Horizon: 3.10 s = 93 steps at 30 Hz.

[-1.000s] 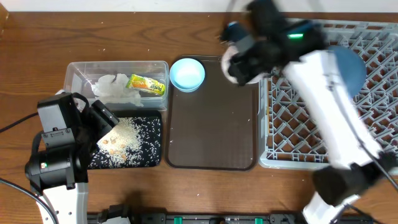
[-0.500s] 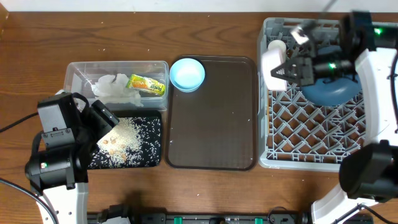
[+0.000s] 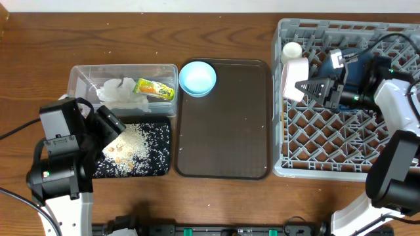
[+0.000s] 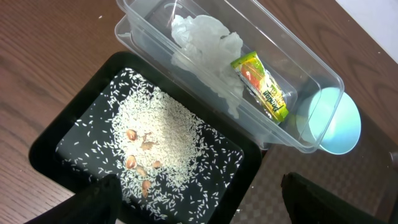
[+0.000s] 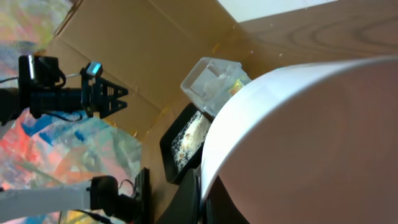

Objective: Sort waste into correct bins and load items into the dishwasher rack
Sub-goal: 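Carry the pink bowl into the rack and release it, then reach the right gripper to the light blue bowl and grasp its rim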

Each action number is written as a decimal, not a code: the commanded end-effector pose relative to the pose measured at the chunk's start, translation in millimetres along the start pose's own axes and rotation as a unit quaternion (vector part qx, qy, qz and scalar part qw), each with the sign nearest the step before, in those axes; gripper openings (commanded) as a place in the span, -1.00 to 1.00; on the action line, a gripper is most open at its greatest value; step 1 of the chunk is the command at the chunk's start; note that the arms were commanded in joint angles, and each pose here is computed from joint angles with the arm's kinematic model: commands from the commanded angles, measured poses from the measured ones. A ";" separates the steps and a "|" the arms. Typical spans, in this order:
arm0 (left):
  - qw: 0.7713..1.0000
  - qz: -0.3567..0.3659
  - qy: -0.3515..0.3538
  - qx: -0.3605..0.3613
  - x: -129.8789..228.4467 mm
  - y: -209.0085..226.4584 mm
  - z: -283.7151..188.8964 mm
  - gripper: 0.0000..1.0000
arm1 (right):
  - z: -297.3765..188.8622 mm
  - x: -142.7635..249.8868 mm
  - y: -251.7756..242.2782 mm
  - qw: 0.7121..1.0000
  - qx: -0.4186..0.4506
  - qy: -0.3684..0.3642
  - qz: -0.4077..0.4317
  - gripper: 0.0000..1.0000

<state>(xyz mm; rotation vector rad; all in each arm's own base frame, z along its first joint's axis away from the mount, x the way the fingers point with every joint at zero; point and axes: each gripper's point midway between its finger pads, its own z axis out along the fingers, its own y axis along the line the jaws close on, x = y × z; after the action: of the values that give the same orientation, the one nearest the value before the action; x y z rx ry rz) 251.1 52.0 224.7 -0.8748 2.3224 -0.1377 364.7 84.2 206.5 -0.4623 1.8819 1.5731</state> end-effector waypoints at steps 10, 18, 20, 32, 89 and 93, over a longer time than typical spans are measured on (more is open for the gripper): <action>1.000 0.001 -0.006 -0.005 -3.8 1.5 -2.1 0.69 | -3.0 13.6 -10.7 1.000 -0.005 -0.015 -0.011 -0.98; 1.000 0.001 -0.006 -0.005 -3.8 1.5 -2.1 0.69 | -7.7 30.0 -21.4 1.000 0.004 -0.020 -0.005 -0.98; 1.000 0.001 -0.006 -0.005 -3.8 1.5 -2.1 0.69 | -12.4 33.0 -27.7 1.000 0.021 -0.013 0.009 -0.98; 1.000 0.001 -0.006 -0.005 -3.8 1.5 -2.1 0.69 | -45.8 51.1 -64.7 0.974 0.136 0.011 0.181 -0.47; 1.000 0.001 -0.006 -0.005 -3.8 1.5 -2.1 0.69 | 265.6 100.4 -64.6 0.805 0.363 0.322 -0.342 0.40; 1.000 0.001 -0.006 -0.005 -3.8 1.5 -2.1 0.70 | 268.8 107.5 -76.2 0.799 0.359 0.331 -0.350 0.38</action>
<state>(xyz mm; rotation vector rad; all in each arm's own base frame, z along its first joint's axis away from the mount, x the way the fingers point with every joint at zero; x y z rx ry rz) 251.1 52.0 224.7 -0.8752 2.3222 -0.1379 399.3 335.2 63.0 -1.1962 2.2466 0.1467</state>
